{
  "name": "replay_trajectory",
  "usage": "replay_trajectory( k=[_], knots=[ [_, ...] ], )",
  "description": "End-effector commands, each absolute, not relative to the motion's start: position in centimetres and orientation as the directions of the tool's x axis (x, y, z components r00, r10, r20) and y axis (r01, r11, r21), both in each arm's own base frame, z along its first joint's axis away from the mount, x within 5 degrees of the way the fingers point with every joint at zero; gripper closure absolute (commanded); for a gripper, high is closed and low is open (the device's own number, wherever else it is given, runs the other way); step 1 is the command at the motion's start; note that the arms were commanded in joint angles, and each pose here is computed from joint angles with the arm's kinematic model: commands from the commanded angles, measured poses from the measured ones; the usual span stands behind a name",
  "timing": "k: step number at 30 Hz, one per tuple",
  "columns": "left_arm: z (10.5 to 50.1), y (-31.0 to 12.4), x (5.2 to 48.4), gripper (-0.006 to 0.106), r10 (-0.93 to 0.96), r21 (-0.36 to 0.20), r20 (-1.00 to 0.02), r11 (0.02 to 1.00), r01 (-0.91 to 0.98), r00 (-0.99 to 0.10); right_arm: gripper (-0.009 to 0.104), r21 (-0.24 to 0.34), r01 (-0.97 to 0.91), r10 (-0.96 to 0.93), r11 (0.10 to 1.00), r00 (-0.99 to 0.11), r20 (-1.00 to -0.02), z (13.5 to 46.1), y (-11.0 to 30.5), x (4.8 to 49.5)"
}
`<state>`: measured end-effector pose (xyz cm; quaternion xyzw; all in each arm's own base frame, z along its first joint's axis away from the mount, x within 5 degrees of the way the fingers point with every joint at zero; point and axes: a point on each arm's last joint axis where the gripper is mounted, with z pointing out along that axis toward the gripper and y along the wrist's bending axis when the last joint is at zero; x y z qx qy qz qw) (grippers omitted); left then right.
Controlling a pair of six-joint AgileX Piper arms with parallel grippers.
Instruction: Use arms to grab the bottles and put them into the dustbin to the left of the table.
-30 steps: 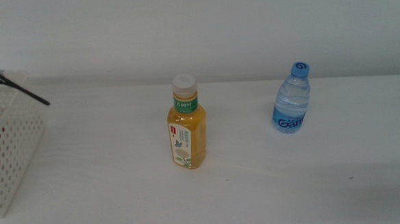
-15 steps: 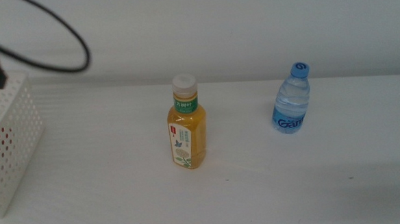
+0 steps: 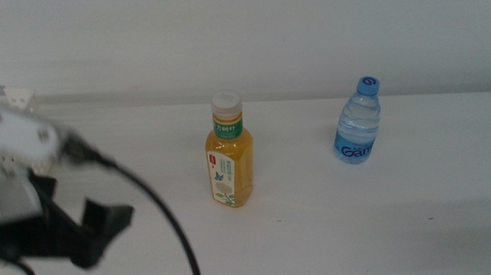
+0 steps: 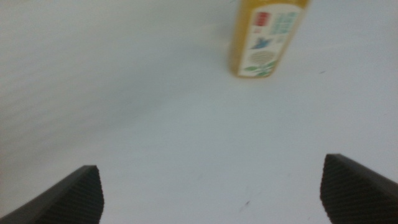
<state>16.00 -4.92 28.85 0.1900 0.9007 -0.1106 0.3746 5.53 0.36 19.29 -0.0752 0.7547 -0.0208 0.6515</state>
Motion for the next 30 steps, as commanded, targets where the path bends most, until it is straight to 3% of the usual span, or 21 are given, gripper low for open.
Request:
replay_trajectory(
  k=[1,5,8,14,20,23,27,30],
  knots=[
    [27.5,-5.6,14.9,0.007,0.222,-0.049,-0.803,0.900,0.432,-0.554,0.003,-0.139,-0.080,-0.150,0.987,-0.141,-0.979,18.1,0.3,5.4],
    [25.3,-6.0,13.3,0.007,0.185,-0.056,-0.856,0.895,0.442,-0.483,0.003,-0.139,-0.080,-0.150,0.987,-0.141,-0.979,18.1,0.3,5.4],
    [24.6,-6.0,13.0,0.007,0.147,-0.084,-0.867,0.899,0.431,-0.476,0.003,-0.139,-0.080,-0.150,0.987,-0.141,-0.979,18.1,0.3,5.4],
    [24.6,-6.0,13.0,0.007,0.144,-0.082,-0.870,0.900,0.427,-0.471,0.003,-0.139,-0.080,-0.150,0.987,-0.141,-0.979,18.1,0.3,5.4],
    [25.1,-5.8,13.4,0.007,0.121,-0.064,-0.901,0.913,0.403,-0.416,0.003,-0.139,-0.080,-0.150,0.987,-0.141,-0.979,18.1,0.3,5.4],
    [25.1,-5.6,13.6,0.007,0.147,-0.021,-0.910,0.917,0.397,-0.388,0.003,-0.139,-0.080,-0.150,0.987,-0.141,-0.979,18.1,0.3,5.4],
    [24.3,-5.3,13.5,0.007,0.063,-0.082,-0.913,0.940,0.332,-0.402,0.003,-0.139,-0.080,-0.150,0.987,-0.141,-0.979,18.1,0.3,5.4],
    [24.0,-5.4,13.5,0.007,0.044,-0.088,-0.931,0.937,0.339,-0.363,0.003,-0.139,-0.080,-0.150,0.987,-0.141,-0.979,18.1,0.3,5.4]
  ],
)
